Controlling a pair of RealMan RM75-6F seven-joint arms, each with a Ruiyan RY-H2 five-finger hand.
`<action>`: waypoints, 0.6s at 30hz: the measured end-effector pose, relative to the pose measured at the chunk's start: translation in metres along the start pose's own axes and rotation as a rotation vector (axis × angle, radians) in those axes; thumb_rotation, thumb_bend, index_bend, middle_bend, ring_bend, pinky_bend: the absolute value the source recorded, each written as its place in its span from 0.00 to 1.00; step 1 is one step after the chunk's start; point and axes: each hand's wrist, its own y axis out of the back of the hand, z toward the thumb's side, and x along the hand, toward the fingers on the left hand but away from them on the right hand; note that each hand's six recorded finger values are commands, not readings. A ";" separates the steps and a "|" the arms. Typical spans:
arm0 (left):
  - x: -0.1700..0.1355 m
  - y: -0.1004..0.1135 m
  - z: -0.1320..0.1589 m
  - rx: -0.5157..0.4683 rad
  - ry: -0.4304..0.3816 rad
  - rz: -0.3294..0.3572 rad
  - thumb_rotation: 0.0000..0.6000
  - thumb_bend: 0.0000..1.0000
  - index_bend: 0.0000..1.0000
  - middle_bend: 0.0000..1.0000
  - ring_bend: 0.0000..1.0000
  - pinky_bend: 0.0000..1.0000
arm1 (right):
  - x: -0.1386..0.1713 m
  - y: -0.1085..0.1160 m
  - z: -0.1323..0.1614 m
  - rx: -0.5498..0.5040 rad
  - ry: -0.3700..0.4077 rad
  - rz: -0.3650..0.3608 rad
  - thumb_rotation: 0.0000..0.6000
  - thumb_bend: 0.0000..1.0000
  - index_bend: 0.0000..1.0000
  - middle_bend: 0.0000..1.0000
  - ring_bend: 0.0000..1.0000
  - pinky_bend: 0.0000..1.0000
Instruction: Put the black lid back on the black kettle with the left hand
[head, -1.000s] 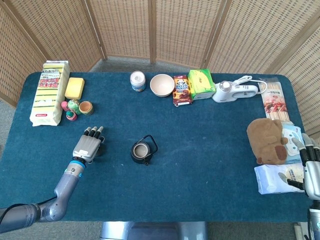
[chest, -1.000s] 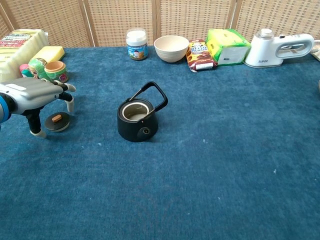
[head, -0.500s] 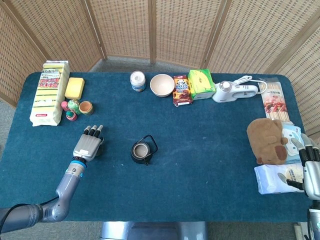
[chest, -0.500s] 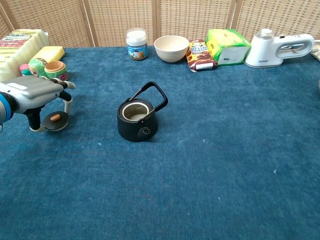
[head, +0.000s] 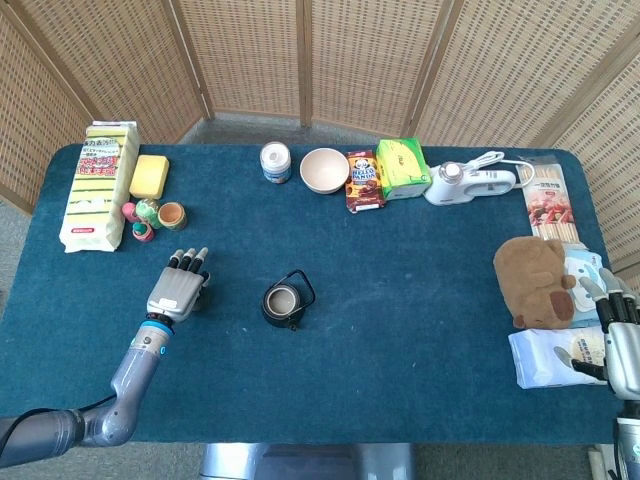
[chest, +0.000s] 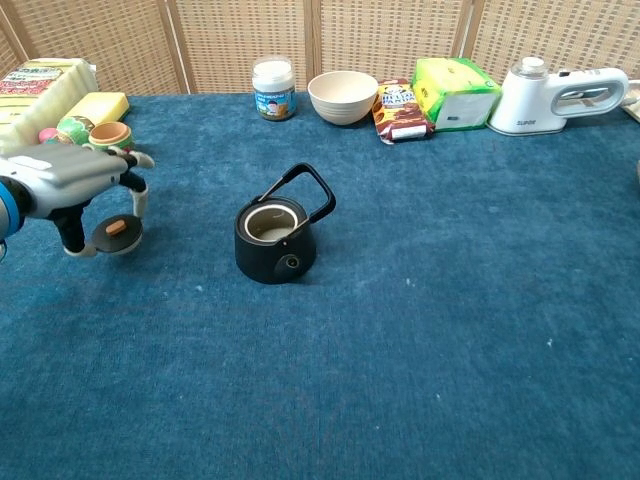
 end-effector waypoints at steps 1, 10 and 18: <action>-0.002 0.005 0.001 -0.012 -0.007 0.013 1.00 0.24 0.42 0.00 0.00 0.07 | 0.000 0.000 0.000 0.000 0.000 0.001 1.00 0.10 0.12 0.00 0.00 0.00; -0.018 0.038 0.017 -0.042 -0.084 0.095 1.00 0.24 0.42 0.00 0.00 0.07 | 0.000 -0.001 0.001 -0.002 0.001 0.006 1.00 0.10 0.12 0.00 0.00 0.00; -0.028 0.067 0.052 -0.073 -0.169 0.155 1.00 0.24 0.42 0.00 0.00 0.07 | 0.000 -0.001 0.000 -0.004 -0.001 0.011 1.00 0.10 0.12 0.00 0.00 0.00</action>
